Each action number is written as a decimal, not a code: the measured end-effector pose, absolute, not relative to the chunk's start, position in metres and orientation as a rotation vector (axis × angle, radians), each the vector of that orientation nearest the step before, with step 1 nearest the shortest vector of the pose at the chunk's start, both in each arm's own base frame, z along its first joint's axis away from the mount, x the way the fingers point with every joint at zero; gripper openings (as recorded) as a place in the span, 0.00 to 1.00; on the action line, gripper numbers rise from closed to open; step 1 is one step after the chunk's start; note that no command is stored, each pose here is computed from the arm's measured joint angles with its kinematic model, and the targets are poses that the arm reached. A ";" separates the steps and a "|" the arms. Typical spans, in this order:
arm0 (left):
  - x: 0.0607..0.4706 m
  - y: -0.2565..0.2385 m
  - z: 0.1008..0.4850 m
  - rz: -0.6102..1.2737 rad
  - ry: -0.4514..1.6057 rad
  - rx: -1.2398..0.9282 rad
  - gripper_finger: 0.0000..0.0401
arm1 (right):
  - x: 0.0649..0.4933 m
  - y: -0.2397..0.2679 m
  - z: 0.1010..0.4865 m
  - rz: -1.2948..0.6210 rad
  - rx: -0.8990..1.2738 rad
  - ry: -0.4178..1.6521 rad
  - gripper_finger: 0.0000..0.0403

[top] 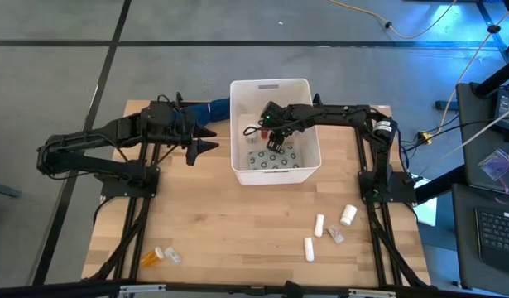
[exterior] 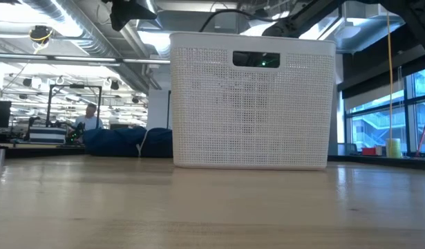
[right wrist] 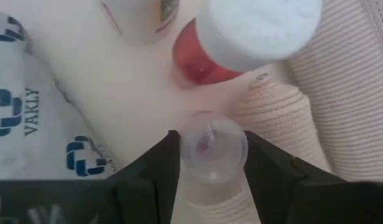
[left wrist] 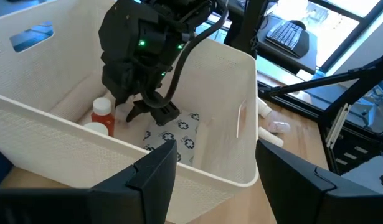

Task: Pick & place medical supplies in basket/bin
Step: Put the left transparent medicine bottle into the bin

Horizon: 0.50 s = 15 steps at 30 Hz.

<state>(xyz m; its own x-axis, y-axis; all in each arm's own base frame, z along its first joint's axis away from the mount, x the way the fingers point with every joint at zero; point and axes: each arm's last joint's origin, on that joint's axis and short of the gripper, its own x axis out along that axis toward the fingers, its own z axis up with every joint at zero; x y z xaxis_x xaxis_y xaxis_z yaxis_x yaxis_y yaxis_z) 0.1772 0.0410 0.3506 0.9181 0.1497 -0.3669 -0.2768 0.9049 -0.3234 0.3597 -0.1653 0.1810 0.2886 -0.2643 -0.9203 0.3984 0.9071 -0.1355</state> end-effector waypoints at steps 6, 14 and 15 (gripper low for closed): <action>0.177 0.041 0.351 0.224 0.343 -0.380 0.53 | 0.359 -0.163 0.180 -0.394 0.167 1.205 0.52; 0.177 0.041 0.351 0.225 0.342 -0.380 0.53 | 0.358 -0.163 0.181 -0.418 0.219 1.202 0.70; 0.177 0.041 0.351 0.224 0.343 -0.380 0.53 | 0.358 -0.162 0.181 -0.418 0.220 1.203 0.71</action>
<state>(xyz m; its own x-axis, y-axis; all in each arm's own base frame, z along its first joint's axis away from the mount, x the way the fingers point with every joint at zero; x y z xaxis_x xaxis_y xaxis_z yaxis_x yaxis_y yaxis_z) 0.1772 0.0410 0.3506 0.9183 0.1494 -0.3666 -0.2764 0.9050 -0.3235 0.3579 -0.1624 0.1814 0.2956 -0.1959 -0.9350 0.4260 0.9031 -0.0546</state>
